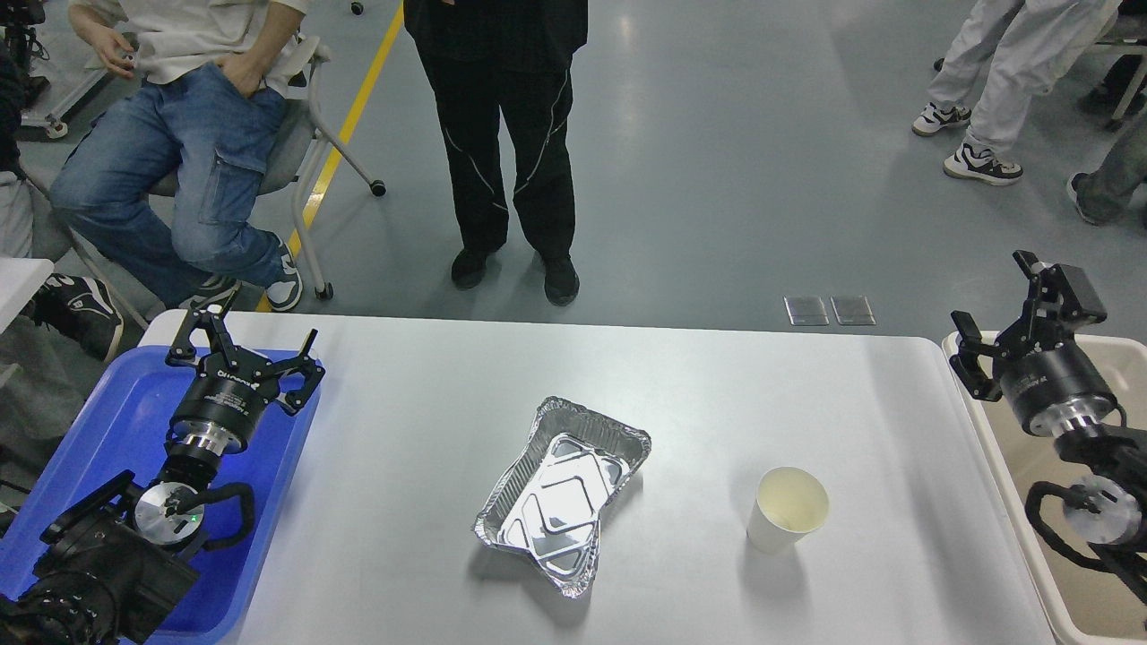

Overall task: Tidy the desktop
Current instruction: 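Raise the right gripper and swing it toward the white paper cup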

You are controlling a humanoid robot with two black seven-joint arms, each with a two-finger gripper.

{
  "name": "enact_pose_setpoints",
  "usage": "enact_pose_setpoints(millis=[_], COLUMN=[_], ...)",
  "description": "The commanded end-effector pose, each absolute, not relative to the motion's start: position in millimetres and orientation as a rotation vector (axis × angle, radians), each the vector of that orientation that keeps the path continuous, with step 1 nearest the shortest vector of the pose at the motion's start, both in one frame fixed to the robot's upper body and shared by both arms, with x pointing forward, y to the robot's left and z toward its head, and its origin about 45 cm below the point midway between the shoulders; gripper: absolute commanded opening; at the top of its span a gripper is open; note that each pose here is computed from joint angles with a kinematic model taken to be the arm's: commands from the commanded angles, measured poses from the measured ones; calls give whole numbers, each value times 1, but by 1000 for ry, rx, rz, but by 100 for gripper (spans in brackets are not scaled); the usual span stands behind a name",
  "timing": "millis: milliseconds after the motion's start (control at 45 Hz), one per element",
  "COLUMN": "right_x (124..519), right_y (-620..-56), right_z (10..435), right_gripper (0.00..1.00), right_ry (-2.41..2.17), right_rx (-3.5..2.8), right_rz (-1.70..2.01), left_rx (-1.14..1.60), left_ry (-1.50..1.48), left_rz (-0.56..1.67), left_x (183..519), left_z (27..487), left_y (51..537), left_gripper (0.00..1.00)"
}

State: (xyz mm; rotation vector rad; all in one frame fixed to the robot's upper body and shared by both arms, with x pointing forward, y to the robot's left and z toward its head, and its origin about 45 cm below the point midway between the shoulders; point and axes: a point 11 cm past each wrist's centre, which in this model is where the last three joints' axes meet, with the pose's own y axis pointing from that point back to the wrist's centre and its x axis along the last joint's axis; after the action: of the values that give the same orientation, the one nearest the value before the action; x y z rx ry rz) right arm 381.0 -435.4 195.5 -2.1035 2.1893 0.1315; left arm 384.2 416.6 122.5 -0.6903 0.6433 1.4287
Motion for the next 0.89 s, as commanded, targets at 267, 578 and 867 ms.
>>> enact_pose_setpoints(millis=[267,578,867], right_x=[376,371,359], right_y=[-425,-390,-359], right_z=[229,258,266], right_gripper=[100,99,100], right_ry=[2070,1870,1654], right_rx=[-2385,-2468,-2719], right_rz=[-324,-362,-653], left_rx=[-690,-690,-691], left_ry=[643,644,643], left_rz=[1428,1430,1429], left_x=[384,384,384], left_z=[123,122,123], left_y=[417,417,417], left_gripper=[100,100,100])
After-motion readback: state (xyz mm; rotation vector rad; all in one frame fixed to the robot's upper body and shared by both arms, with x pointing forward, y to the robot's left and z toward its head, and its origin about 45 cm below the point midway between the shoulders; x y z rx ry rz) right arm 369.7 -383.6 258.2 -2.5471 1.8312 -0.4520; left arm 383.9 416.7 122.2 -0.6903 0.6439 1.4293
